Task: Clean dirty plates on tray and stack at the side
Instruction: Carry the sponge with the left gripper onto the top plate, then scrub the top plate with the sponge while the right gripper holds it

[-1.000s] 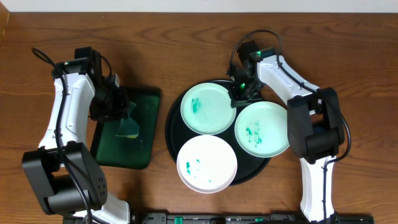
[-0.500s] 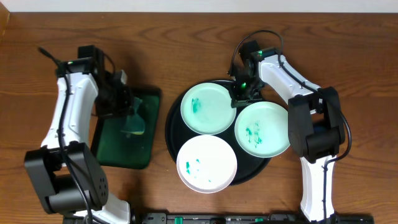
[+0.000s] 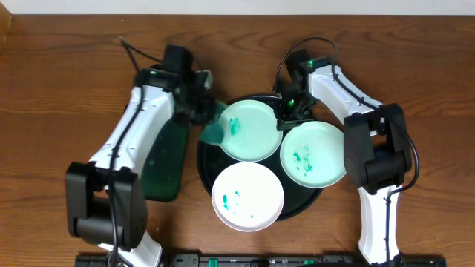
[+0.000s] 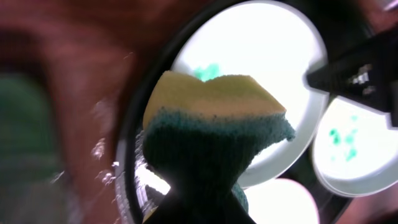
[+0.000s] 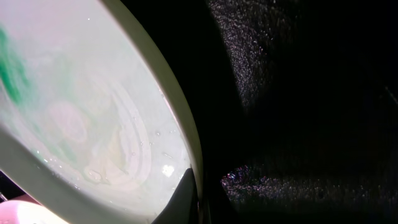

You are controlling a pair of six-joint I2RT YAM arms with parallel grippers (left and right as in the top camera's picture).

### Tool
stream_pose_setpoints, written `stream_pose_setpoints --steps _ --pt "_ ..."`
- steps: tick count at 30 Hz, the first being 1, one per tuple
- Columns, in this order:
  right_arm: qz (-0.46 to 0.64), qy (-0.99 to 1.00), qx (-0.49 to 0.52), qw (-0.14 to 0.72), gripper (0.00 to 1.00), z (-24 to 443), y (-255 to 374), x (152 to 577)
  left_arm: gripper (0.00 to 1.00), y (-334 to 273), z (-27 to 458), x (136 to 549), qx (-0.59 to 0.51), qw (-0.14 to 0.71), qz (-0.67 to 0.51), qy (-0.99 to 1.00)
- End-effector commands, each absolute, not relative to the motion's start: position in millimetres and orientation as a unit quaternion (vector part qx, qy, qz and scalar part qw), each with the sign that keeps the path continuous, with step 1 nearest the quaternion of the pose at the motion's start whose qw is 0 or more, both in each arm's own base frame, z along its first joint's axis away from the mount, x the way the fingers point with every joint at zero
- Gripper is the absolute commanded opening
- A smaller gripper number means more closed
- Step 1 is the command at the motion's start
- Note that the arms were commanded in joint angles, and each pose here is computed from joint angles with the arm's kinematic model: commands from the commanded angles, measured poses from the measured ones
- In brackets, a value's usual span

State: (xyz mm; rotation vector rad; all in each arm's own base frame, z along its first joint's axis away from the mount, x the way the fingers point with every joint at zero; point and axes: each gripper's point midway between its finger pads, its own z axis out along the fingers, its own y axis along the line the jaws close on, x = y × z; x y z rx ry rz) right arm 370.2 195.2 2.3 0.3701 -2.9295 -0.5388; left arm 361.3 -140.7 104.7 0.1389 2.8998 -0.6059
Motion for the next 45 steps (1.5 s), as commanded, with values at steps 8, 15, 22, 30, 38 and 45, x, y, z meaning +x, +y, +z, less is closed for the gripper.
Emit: stream_pose_setpoints --steps 8,15,22,30,38,45 --pt "-0.153 -0.975 0.124 0.103 0.01 -19 182 359 0.07 -219 91 386 0.022 0.067 -0.362 0.929" --pt "-0.152 -0.975 0.124 0.105 0.01 -19 182 358 0.07 -242 46 376 -0.004 0.004 -0.364 0.931" --pt "-0.151 -0.975 0.123 0.112 0.01 -18 181 355 0.07 -260 15 372 -0.035 -0.033 -0.369 0.928" --pt "-0.149 -0.974 0.12 0.121 0.01 -17 179 351 0.07 -224 -9 369 -0.09 -0.043 -0.275 0.956" --pt "-0.145 -0.975 0.115 0.121 0.01 -18 178 352 0.07 -188 -17 359 -0.104 -0.05 -0.168 0.979" --pt "-0.141 -0.977 0.111 0.12 0.01 -18 176 353 0.07 -161 1 372 -0.063 -0.024 -0.083 0.994"
